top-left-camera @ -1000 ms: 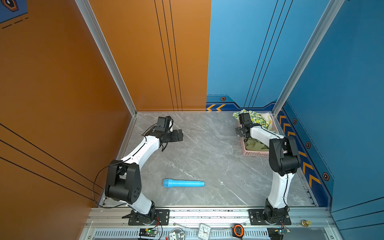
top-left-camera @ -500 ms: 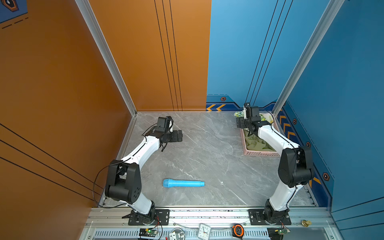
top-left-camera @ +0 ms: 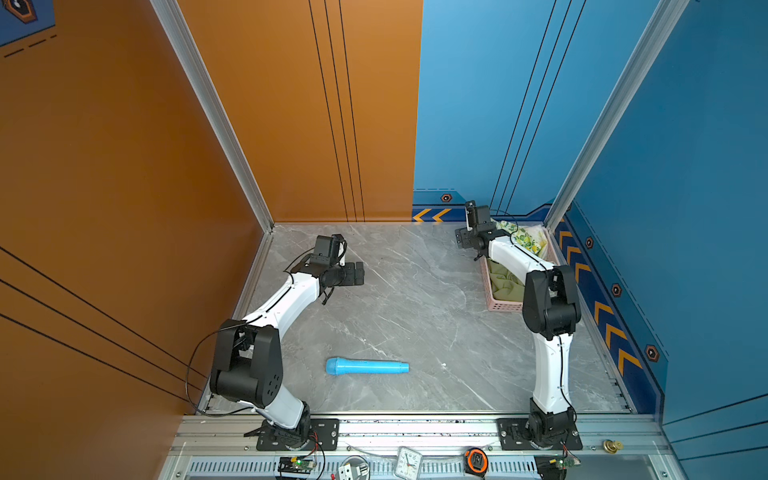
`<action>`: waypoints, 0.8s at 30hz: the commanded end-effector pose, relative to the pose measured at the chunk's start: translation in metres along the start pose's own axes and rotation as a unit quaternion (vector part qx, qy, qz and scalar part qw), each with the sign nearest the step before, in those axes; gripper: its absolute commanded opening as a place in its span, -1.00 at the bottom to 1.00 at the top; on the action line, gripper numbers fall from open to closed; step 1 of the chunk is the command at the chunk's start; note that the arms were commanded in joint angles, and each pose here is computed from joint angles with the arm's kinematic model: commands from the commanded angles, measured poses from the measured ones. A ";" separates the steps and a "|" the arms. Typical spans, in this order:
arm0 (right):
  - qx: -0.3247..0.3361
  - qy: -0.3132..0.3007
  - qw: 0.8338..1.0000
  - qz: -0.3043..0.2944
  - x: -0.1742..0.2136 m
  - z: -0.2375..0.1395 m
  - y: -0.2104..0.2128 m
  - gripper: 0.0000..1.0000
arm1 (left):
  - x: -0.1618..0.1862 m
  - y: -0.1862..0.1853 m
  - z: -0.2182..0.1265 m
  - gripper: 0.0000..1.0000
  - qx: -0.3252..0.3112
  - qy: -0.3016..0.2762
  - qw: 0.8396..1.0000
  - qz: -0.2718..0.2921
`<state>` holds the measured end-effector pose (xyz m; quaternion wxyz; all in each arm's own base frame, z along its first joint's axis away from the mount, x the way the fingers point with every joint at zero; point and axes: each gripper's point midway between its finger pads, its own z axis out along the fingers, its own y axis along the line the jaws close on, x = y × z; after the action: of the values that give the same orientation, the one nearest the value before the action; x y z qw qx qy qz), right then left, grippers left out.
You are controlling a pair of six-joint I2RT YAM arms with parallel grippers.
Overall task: Fold and stack the skirts
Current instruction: 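Grasp the lemon-print skirt's edge with the right gripper inside the basket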
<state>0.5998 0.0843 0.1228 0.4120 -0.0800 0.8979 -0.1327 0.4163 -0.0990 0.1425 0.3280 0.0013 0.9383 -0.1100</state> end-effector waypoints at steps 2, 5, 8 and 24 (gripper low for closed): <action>0.047 -0.002 0.999 -0.020 -0.014 0.010 -0.010 0.45 | 0.001 0.005 -0.003 0.96 -0.011 -0.004 1.000 0.005; 0.057 -0.020 0.998 -0.012 -0.029 0.002 -0.017 -0.31 | 0.002 0.003 -0.003 0.96 -0.012 -0.004 1.000 0.007; 0.069 -0.047 0.996 -0.010 -0.048 -0.017 -0.025 -0.81 | 0.003 0.003 -0.003 0.99 -0.014 -0.003 1.000 0.009; 0.054 -0.087 0.994 -0.028 -0.078 -0.106 -0.058 -0.58 | -0.001 -0.002 -0.006 1.00 -0.006 -0.009 1.000 0.003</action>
<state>0.5786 0.0620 0.2878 0.5252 -0.0499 0.8271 -0.1938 0.4167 -0.0975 0.1423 0.3295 -0.0003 0.9385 -0.1031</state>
